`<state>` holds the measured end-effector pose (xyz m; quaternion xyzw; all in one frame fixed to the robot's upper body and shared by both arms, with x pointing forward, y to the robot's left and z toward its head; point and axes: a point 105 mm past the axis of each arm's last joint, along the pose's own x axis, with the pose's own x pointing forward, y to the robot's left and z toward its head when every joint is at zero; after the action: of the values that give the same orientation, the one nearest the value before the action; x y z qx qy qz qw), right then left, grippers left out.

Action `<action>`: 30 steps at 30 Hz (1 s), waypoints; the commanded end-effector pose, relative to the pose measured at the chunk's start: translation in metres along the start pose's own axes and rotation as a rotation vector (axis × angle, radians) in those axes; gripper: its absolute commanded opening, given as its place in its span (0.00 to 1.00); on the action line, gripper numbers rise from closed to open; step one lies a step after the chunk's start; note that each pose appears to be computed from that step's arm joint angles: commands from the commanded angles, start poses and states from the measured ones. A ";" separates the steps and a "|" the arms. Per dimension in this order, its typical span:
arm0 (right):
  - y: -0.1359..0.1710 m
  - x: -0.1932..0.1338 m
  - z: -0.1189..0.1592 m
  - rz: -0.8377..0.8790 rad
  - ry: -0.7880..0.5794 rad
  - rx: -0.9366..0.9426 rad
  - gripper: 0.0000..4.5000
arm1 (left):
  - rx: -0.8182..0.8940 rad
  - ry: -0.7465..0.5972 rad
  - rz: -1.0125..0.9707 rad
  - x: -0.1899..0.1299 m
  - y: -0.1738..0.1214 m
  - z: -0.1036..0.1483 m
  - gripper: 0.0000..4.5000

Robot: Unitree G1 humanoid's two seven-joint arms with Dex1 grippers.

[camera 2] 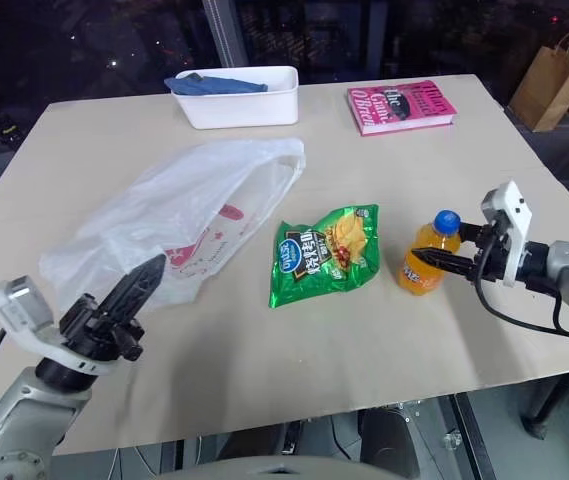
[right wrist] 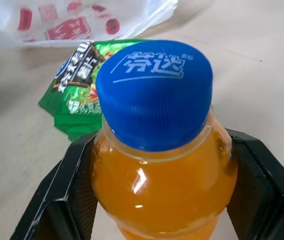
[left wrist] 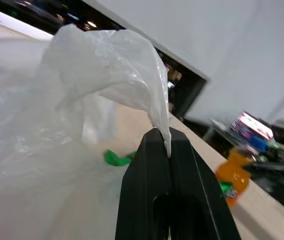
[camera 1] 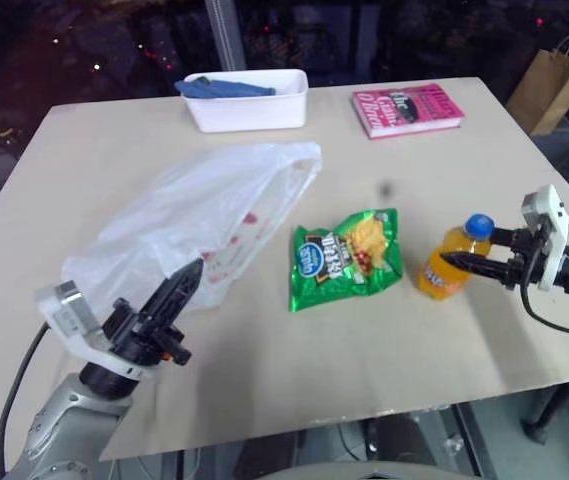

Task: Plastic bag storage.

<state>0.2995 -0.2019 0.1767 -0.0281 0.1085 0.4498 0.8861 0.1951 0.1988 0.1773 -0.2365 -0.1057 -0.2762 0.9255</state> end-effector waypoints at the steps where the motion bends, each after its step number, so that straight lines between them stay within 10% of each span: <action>1: -0.004 0.016 0.046 -0.030 -0.144 -0.026 0.62 | 0.023 -0.072 -0.008 -0.003 -0.009 0.014 0.00; 17: 0.064 0.169 0.135 0.168 -0.310 0.517 0.62 | -0.033 -0.173 -0.041 0.010 -0.024 0.010 0.00; 30: 0.018 0.147 0.211 0.057 -0.515 0.436 0.62 | -0.042 -0.233 -0.005 0.008 -0.018 0.011 0.00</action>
<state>0.4187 -0.0517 0.3157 0.2658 0.0226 0.3945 0.8793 0.1946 0.1871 0.1896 -0.2906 -0.1892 -0.2454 0.9053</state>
